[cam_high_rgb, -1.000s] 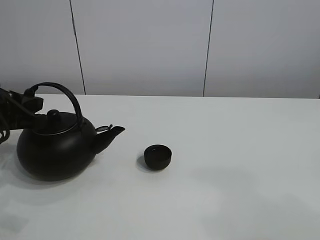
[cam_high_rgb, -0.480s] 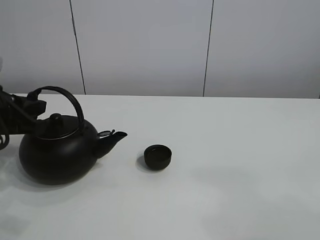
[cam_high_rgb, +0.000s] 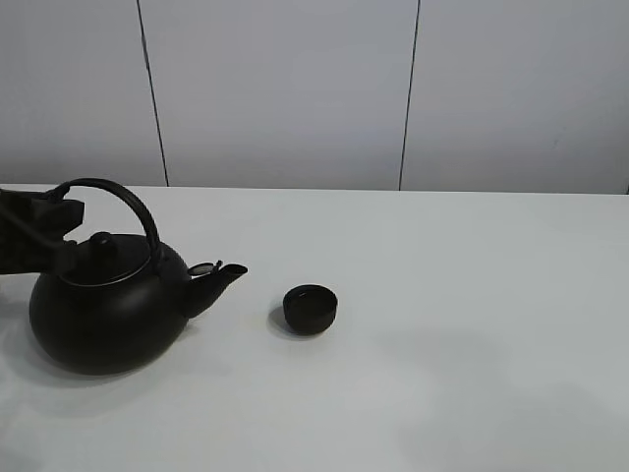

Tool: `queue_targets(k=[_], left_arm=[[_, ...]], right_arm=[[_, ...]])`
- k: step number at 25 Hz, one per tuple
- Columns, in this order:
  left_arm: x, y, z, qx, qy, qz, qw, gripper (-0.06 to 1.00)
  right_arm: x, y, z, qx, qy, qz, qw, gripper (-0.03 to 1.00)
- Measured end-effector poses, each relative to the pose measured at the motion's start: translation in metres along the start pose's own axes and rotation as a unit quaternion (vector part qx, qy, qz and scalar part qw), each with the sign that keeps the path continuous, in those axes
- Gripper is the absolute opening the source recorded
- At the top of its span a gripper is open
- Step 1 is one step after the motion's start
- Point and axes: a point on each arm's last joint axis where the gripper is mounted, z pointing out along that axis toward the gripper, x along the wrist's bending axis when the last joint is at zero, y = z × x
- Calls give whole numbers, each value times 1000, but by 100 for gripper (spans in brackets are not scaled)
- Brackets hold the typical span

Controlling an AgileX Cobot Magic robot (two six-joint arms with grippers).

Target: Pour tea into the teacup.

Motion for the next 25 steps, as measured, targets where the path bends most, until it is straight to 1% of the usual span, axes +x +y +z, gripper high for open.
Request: queue_targets(k=[2, 5, 10, 16, 20, 25], left_arm=[[-1, 0, -3, -1, 0, -2, 1000, 24], [-2, -4, -7, 7, -1, -11, 1000, 27], [-5, -8, -18, 19, -2, -20, 1000, 27], [-5, 0, -33, 3, 11, -24, 1000, 27], [-5, -1, -39, 6, 15, -24, 1000, 27], [1, -5, -43, 15, 54, -38, 998, 27]], right_arm=[[0, 0, 0, 0, 0, 0, 1000, 45], [0, 0, 0, 0, 0, 0, 1000, 45], [0, 0, 0, 0, 0, 0, 1000, 45], [0, 0, 0, 0, 0, 0, 1000, 45], [0, 0, 0, 0, 0, 0, 1000, 45], [0, 0, 0, 0, 0, 0, 1000, 45]])
